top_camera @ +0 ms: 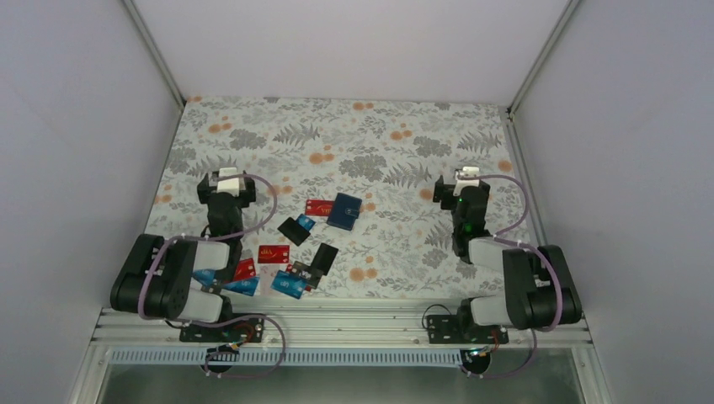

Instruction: Put the credit cards into the card holder

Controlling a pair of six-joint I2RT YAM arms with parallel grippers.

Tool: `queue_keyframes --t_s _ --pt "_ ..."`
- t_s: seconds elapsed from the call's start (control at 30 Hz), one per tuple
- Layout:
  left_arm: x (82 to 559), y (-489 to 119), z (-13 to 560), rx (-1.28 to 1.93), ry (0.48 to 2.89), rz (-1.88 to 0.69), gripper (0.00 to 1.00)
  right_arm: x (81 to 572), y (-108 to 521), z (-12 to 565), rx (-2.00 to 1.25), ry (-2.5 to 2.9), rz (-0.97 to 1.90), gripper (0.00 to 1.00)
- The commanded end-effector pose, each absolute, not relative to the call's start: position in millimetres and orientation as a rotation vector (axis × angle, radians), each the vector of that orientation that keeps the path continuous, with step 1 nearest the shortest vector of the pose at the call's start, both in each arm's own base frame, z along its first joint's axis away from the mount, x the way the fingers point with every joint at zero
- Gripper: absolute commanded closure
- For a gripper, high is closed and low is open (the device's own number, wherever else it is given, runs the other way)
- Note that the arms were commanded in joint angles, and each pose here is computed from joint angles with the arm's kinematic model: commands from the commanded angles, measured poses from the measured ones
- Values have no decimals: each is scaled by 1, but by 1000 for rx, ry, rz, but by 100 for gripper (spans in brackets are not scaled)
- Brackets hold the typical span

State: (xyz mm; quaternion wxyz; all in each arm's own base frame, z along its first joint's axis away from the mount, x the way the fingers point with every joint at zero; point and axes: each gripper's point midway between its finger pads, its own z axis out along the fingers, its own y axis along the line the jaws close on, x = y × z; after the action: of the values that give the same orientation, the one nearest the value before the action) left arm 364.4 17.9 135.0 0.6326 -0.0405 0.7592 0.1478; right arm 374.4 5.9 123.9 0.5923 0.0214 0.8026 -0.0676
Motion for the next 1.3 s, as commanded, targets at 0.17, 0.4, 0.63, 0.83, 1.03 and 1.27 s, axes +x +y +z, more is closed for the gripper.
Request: queue_keyframes --t_s 0.17,0.4,0.63,0.83,1.03,1.27 --pt "373 20 145 -51 1597 230 0 408 3 148 5 1719 27 0" --pt "377 24 142 -73 1624 206 0 394 13 145 -96 1667 109 0" --pt "376 24 142 -71 1625 208 0 393 12 146 -90 1666 105 0" --pt "376 25 142 -71 1625 209 0 393 12 146 -90 1665 104 0" --pt "376 25 142 -72 1625 208 0 394 12 146 -91 1666 105 0" --pt "376 25 141 -71 1627 209 0 395 12 145 -91 1671 107 0"
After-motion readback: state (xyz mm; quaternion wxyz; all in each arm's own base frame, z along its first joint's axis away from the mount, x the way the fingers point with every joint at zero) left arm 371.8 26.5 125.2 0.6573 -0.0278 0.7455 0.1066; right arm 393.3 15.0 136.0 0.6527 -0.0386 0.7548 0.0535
